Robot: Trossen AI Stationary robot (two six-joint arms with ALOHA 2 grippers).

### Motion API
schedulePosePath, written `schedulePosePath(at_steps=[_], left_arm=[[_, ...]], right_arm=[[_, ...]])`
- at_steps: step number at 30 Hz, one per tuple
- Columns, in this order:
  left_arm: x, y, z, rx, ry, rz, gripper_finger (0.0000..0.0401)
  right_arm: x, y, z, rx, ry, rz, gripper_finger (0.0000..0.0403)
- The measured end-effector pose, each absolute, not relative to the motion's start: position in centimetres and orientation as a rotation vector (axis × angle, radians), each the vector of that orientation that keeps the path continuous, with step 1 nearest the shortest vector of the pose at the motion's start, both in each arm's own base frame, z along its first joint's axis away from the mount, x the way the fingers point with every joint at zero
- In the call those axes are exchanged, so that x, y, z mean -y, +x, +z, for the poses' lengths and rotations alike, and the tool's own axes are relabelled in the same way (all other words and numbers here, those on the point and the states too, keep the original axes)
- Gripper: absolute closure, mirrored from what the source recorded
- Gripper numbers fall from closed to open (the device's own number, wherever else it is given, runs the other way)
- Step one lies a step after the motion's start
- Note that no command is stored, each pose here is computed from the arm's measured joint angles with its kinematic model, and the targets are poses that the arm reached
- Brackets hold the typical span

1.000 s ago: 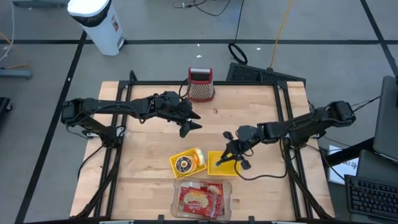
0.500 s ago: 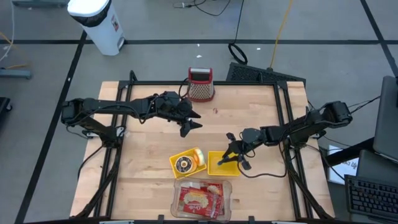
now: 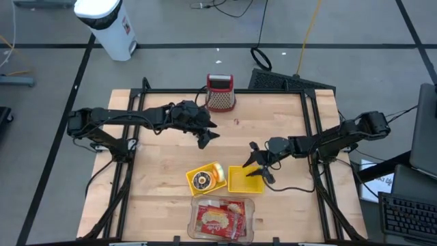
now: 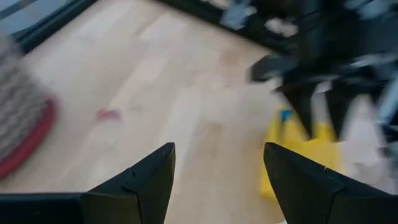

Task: Pick & Place Food Item
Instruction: Put the brown food coloring bottle into the right yellow bin

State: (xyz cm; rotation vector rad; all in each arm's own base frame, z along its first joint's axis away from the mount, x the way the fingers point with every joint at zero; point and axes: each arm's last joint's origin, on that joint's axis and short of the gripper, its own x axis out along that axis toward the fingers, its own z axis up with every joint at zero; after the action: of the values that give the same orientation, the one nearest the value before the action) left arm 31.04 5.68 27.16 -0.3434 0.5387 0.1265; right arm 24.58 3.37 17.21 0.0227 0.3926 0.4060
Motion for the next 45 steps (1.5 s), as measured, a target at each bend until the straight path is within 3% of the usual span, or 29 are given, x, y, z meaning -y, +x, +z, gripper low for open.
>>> schedulePosePath(at_steps=[11,19,28,40,45], left_arm=[[-6.5,29.7,24.7,-0.695,-0.285,0.258,0.0153],[-7.4,27.8,20.0,-0.713,-0.262,0.337,0.0153],[-9.4,24.3,15.8,-0.837,-0.289,0.606,0.0153],[-9.5,22.9,13.9,-0.826,-0.332,0.528,0.0153],[-9.6,22.6,13.6,-0.841,-0.290,0.591,0.0153]], right_arm=[[-1.2,23.4,20.6,-0.247,0.018,0.323,0.0234],[0.0,23.2,20.9,-0.227,-0.023,0.274,0.0239],[0.7,23.2,20.9,-0.227,-0.025,0.247,0.0243],[0.7,23.2,20.9,-0.227,-0.027,0.248,0.0243],[0.7,23.2,20.9,-0.227,-0.027,0.248,0.0245]])
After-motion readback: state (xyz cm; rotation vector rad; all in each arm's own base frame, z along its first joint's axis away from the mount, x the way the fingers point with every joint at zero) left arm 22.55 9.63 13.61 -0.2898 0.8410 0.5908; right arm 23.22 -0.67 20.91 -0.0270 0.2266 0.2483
